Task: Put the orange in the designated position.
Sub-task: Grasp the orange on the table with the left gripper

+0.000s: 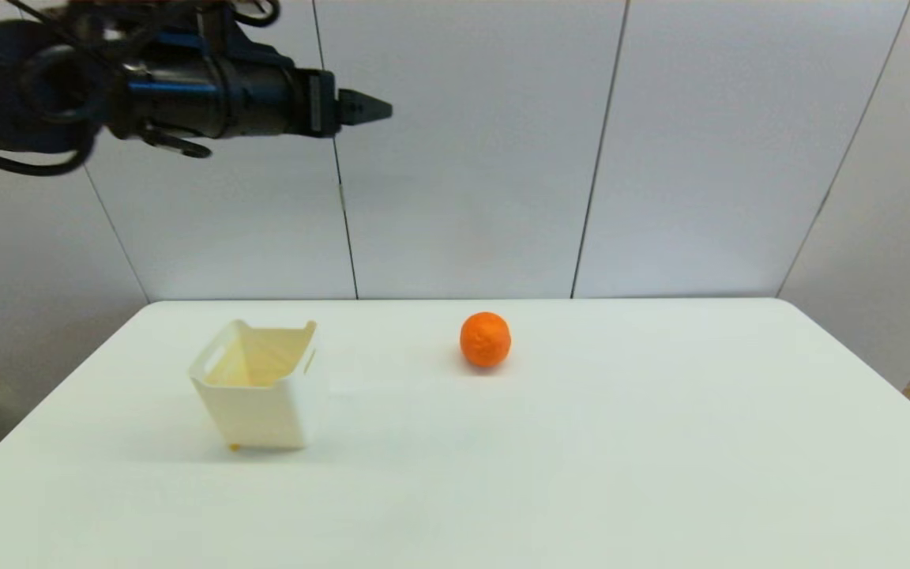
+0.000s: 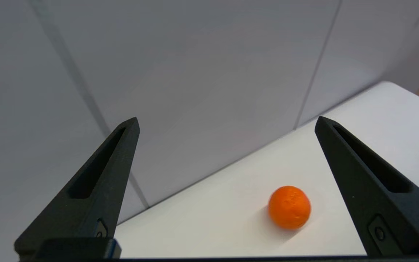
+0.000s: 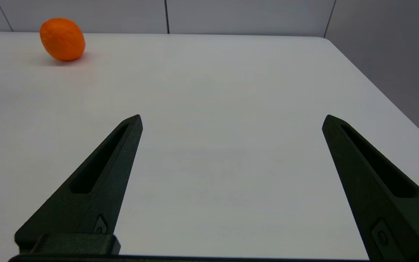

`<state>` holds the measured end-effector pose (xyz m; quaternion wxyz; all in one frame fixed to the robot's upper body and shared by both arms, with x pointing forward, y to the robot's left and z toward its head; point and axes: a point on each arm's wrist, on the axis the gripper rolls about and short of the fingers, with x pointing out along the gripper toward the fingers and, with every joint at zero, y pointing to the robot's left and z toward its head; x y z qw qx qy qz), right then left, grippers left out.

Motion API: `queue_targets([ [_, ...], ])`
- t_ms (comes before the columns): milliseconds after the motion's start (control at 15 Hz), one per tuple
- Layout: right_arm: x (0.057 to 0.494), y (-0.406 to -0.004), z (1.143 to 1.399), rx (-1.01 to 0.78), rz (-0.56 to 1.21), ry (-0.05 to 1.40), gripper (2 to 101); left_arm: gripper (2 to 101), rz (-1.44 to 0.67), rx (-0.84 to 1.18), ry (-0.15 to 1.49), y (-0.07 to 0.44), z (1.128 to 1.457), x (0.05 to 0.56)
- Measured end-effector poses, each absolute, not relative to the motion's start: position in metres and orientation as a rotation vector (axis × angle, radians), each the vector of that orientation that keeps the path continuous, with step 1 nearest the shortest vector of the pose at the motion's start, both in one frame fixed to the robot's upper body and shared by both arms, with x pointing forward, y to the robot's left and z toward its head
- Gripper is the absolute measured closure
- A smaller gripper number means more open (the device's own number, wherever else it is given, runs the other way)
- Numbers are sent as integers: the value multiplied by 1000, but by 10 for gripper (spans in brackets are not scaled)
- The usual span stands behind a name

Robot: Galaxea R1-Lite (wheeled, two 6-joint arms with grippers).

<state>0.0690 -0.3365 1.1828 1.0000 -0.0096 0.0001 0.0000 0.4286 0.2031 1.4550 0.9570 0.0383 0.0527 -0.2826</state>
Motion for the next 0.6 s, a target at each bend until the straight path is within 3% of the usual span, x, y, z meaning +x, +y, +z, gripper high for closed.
queue_targets([
  [267,69,-336,1183,-20,0,0,43,54,-670,85,248,147,1397,465],
  [600,69,-336,1183,-20,0,0,43,54,-723,101,420,112,1336,477],
])
